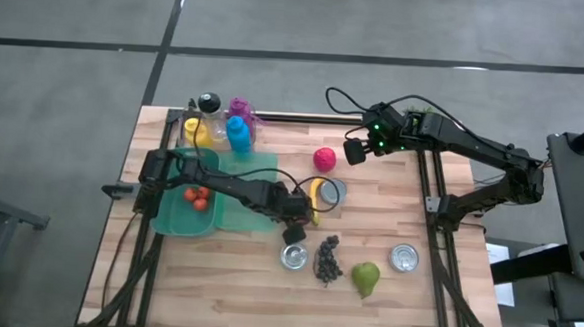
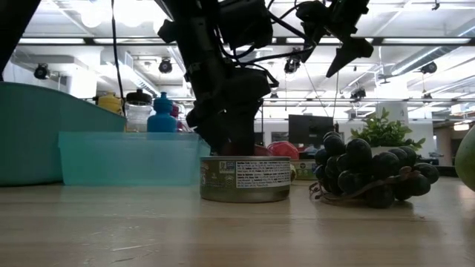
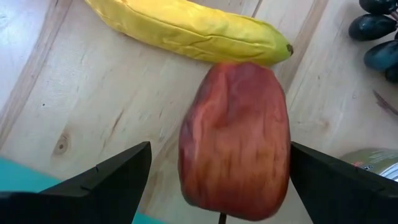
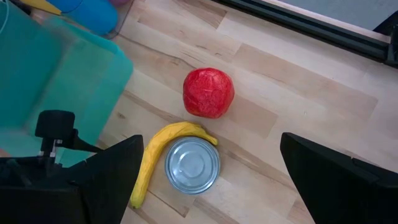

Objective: Pick & Place Food Item
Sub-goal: Put the dark red apple into the green bin

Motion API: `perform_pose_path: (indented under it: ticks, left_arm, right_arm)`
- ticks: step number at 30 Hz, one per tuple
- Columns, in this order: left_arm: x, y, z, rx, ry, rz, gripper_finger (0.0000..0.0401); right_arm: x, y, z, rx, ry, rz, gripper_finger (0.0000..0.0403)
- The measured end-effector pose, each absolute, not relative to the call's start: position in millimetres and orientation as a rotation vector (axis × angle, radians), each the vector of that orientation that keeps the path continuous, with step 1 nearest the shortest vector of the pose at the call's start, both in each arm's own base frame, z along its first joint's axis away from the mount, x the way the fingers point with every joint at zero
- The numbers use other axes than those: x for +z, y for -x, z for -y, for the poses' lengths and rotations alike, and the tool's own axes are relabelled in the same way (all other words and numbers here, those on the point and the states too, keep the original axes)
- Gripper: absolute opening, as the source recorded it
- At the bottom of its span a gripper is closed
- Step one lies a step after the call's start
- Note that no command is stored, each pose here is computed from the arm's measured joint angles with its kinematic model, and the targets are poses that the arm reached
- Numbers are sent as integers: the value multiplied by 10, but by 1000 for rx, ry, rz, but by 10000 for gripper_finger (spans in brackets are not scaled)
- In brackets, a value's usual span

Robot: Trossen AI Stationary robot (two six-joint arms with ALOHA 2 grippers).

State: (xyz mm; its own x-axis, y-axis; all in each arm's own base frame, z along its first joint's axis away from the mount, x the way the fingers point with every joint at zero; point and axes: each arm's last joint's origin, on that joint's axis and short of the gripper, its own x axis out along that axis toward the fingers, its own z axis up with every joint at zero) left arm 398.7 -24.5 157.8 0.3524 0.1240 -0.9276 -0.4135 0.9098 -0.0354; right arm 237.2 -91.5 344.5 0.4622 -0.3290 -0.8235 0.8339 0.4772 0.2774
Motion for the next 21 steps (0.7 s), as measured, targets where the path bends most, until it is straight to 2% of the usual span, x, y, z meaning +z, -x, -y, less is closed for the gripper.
perform_pose_path:
  ticks: [5, 8, 21]
  left_arm:
    - [1572, -3983, 247, 348, 288, -1167, 369]
    - [1561, -3976, 247, 348, 288, -1171, 355]
    - [1539, -3955, 247, 346, 291, -1181, 216]
  right_arm:
    - [3445, -2373, 915, -805, -757, -779, 378]
    - [3445, -2373, 914, -805, -756, -779, 378]
    - [3445, -2372, 915, -805, -757, -779, 378]
